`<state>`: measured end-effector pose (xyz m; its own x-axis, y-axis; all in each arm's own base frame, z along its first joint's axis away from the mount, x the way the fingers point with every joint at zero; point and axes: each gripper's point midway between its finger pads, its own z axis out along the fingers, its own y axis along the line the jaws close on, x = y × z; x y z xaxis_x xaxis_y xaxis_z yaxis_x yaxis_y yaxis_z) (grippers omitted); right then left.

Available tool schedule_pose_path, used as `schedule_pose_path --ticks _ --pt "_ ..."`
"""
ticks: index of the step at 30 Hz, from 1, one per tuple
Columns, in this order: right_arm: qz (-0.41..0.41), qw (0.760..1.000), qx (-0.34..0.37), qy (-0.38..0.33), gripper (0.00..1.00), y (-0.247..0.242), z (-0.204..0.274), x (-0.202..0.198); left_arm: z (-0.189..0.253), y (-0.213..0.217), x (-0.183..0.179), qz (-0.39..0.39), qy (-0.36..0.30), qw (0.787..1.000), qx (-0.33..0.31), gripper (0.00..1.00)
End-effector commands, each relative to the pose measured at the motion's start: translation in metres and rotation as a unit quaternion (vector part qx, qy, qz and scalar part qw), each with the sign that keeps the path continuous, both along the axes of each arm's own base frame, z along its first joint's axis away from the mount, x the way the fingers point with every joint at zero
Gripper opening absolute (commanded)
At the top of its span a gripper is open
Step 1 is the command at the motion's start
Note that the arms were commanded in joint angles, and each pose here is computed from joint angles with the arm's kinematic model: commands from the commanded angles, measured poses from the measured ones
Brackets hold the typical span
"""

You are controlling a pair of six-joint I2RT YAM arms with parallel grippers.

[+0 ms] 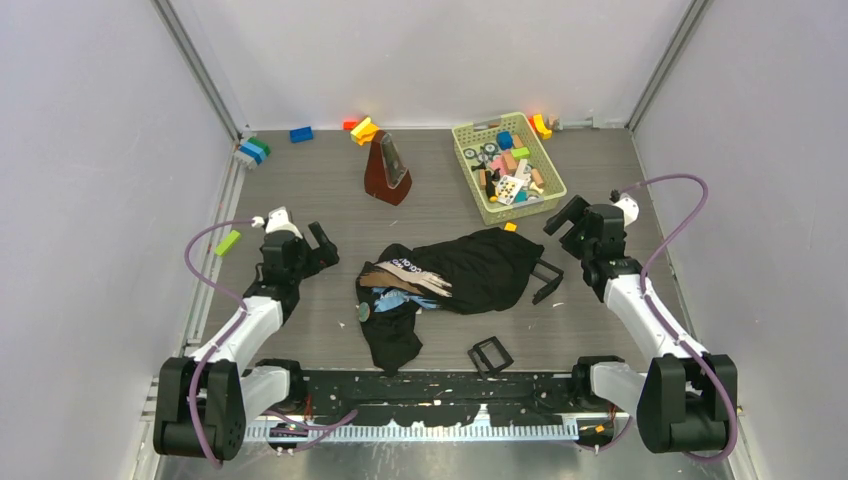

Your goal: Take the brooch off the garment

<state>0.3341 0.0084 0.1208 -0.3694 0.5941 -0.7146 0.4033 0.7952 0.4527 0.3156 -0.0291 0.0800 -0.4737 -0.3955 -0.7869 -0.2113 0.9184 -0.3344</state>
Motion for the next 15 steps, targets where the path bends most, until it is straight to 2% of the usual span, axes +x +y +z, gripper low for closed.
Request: schedule_pose_path --ticks 1,4,5,8,10,12,15 --pt "0.031 0.999 0.0 -0.016 0.99 0.015 0.011 0.01 0.024 -0.003 0.007 -0.007 -0.026 1.0 -0.007 0.98" --pt "0.072 0.997 -0.02 -0.016 0.98 0.036 0.015 0.011 0.025 -0.024 0.001 -0.063 -0.024 0.997 -0.035 0.97" --pt "0.078 0.996 -0.033 -0.016 0.98 0.039 0.015 0.012 0.023 -0.031 -0.003 -0.081 -0.015 0.996 -0.045 0.94" --pt "0.111 0.992 -0.058 -0.002 0.96 0.06 0.013 0.014 0.008 -0.049 -0.021 -0.106 0.038 0.989 -0.091 0.9" --pt "0.126 0.99 -0.069 0.014 0.85 0.068 0.007 0.017 0.005 -0.065 -0.031 -0.134 0.057 0.981 -0.132 0.86" --pt "0.139 0.987 -0.075 0.032 0.78 0.075 0.0 0.02 -0.001 -0.077 -0.043 -0.15 0.079 0.972 -0.165 0.85" --pt "0.159 0.983 -0.078 0.056 0.73 0.086 -0.012 0.026 -0.009 -0.088 -0.061 -0.162 0.112 0.96 -0.197 0.84"
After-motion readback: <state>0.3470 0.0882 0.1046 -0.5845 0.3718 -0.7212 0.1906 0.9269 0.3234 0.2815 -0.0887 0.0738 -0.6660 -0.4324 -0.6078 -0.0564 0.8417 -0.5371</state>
